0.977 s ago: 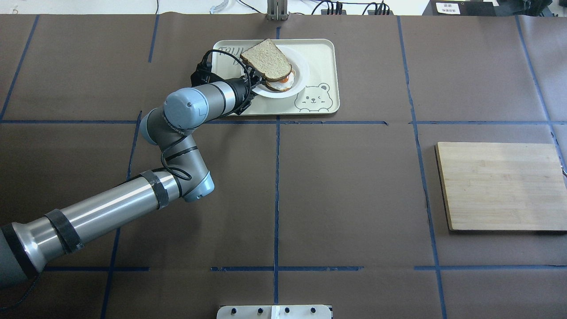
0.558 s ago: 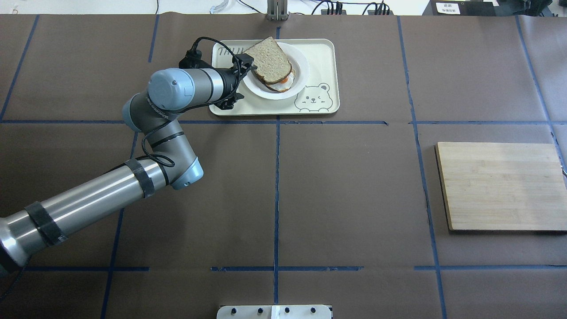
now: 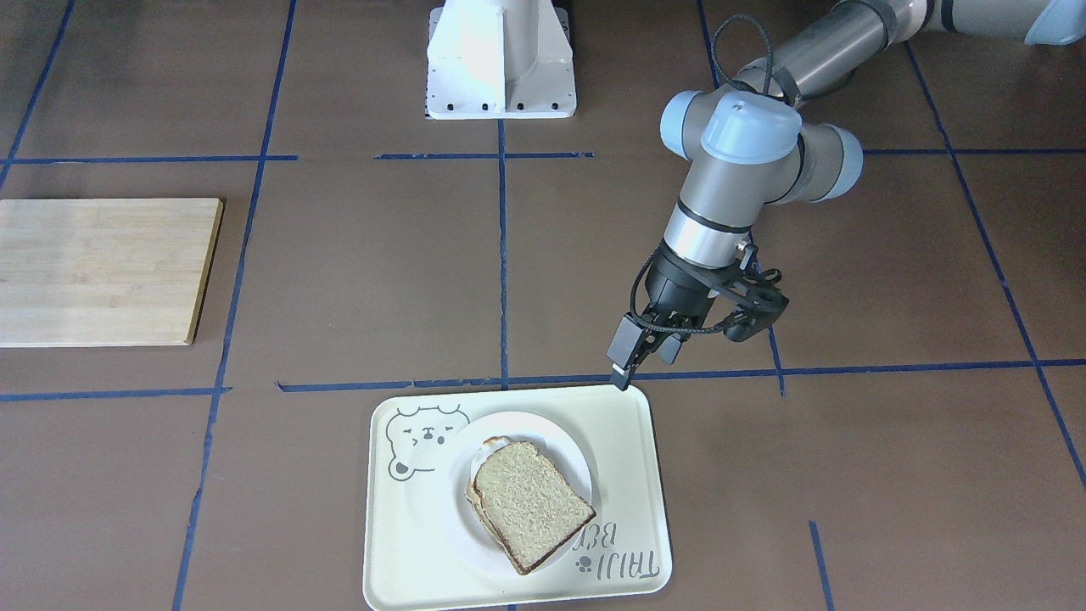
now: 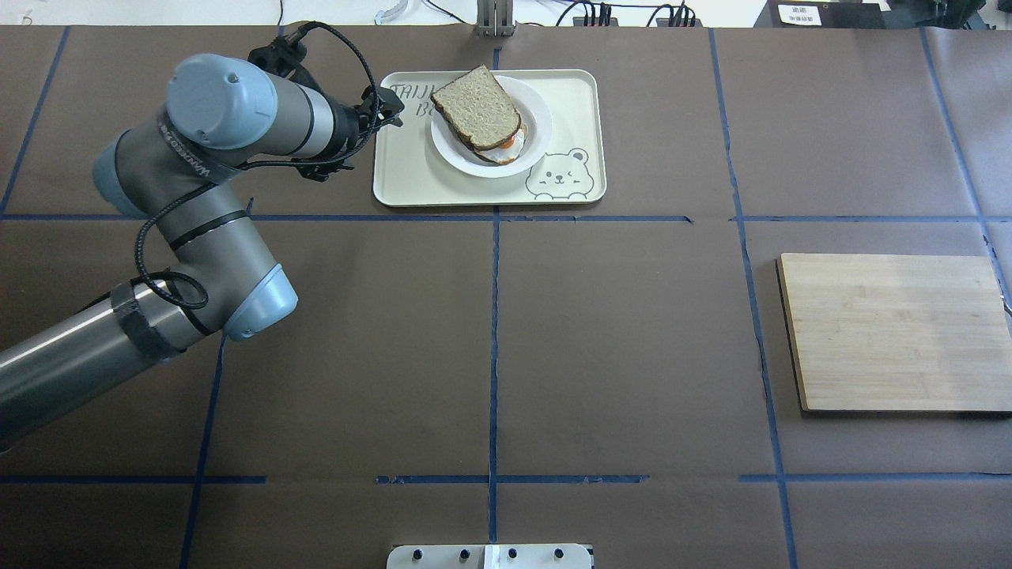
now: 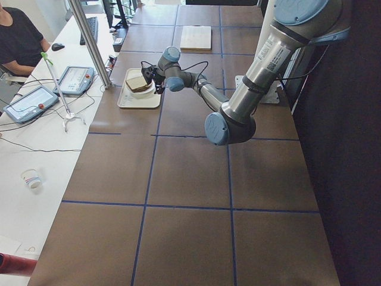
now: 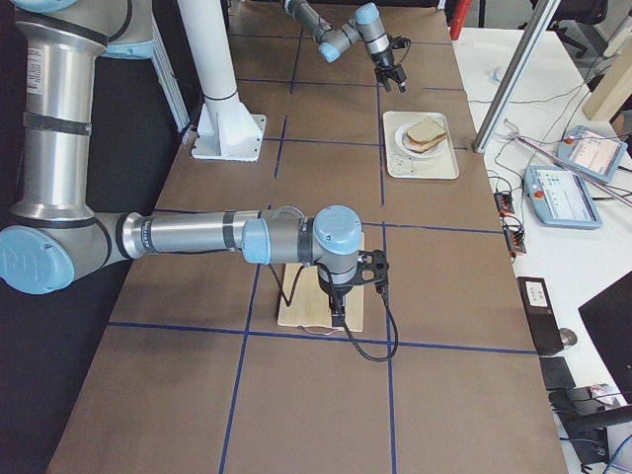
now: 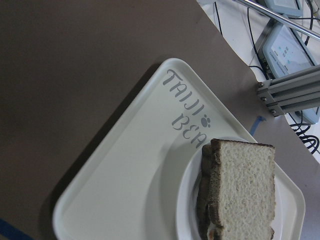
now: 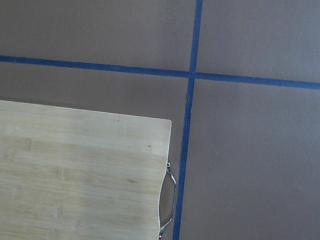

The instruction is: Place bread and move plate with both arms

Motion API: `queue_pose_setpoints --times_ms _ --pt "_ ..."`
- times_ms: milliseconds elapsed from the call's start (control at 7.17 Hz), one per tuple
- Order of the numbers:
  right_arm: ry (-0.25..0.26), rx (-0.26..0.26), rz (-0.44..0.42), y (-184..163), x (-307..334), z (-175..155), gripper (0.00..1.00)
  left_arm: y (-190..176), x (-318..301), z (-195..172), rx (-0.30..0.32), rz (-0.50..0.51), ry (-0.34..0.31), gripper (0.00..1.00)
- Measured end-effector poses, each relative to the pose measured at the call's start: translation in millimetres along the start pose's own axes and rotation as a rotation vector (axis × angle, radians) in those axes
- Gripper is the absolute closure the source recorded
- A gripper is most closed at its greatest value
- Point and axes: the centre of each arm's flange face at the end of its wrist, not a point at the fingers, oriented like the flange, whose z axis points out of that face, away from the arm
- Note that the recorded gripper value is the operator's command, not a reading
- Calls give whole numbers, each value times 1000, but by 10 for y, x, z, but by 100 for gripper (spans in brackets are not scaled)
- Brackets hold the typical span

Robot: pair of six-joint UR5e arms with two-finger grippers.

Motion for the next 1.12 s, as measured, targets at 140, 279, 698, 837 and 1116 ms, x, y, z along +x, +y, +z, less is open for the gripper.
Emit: queue_pose_setpoints --times_ms 140,279,698,837,1116 --pt "0 -1 0 7 5 5 0 -68 -185 -190 13 129 -77 0" --pt "0 -2 2 13 9 9 0 -192 -459 -355 20 250 -140 0" --pt "0 -31 35 157 118 122 0 -899 -1537 -763 -70 472 -254 0" --pt "-2 -52 58 248 220 226 0 -1200 -1878 -908 -112 520 -274 0" --pt "-26 -68 78 323 281 313 0 -1748 -2613 -1205 -190 632 -305 0"
